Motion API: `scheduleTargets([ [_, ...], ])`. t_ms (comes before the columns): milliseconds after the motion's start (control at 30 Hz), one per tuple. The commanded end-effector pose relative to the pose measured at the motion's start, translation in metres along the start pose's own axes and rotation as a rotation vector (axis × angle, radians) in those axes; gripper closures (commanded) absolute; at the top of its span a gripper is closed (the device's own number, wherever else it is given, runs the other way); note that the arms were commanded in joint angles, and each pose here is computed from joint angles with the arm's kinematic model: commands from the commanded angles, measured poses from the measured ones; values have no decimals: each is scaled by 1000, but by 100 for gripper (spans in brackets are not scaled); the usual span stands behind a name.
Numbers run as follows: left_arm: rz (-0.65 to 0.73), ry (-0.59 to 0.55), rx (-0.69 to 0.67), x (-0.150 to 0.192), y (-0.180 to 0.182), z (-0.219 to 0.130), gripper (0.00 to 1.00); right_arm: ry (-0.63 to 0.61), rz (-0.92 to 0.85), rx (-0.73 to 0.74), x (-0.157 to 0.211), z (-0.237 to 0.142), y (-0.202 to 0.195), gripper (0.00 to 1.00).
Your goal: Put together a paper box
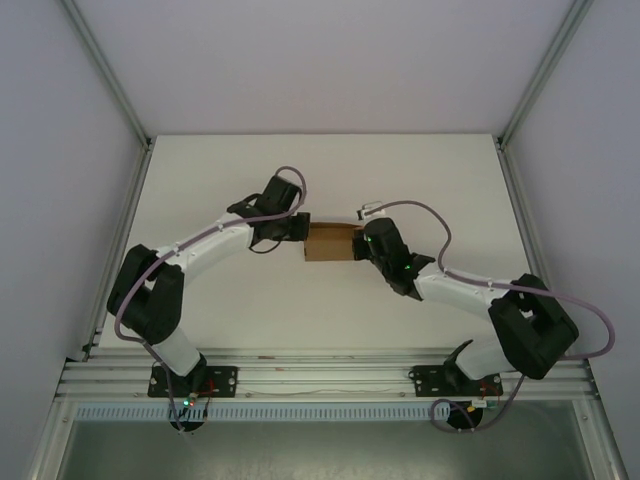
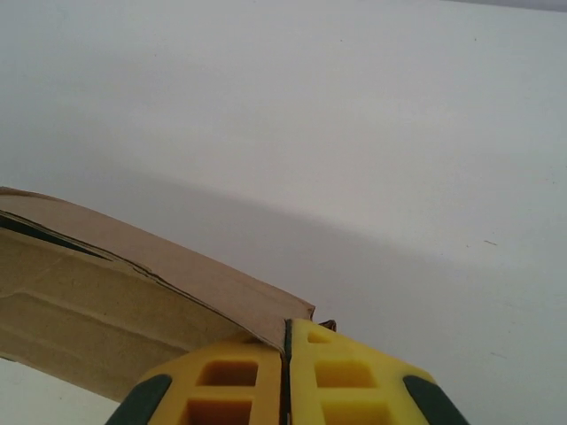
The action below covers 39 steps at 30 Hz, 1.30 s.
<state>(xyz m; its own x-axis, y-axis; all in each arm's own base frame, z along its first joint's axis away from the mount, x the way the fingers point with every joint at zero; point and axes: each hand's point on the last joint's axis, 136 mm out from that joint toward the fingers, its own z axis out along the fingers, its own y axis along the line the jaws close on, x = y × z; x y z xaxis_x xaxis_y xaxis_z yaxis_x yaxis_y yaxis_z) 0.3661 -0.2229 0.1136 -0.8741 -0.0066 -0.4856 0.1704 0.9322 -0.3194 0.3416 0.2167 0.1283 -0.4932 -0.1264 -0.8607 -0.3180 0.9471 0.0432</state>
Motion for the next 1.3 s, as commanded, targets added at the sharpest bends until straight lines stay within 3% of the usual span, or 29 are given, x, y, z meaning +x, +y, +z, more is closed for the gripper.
scheduleTargets([
  [0, 26, 335, -153, 101, 42, 24, 100, 241, -90, 13, 74, 3, -5, 88],
  [133, 28, 333, -146, 100, 40, 28, 100, 235, -58, 3, 64, 5, 0, 83],
  [333, 51, 312, -141, 94, 33, 27, 100, 173, 2, -35, 21, -6, 8, 70],
  [600, 60, 275, -132, 84, 29, 25, 100, 53, 138, -44, -39, -24, -1, 31],
  [867, 75, 255, -116, 79, 24, 24, 100, 3, 279, -8, -70, -12, -22, 28],
  [1200, 96, 225, -90, 65, 14, 18, 100, 187, 305, 87, -2, 12, -41, 39],
  [1267, 106, 222, -64, 63, 9, 15, 94, 218, 318, 102, 15, 13, -44, 40],
])
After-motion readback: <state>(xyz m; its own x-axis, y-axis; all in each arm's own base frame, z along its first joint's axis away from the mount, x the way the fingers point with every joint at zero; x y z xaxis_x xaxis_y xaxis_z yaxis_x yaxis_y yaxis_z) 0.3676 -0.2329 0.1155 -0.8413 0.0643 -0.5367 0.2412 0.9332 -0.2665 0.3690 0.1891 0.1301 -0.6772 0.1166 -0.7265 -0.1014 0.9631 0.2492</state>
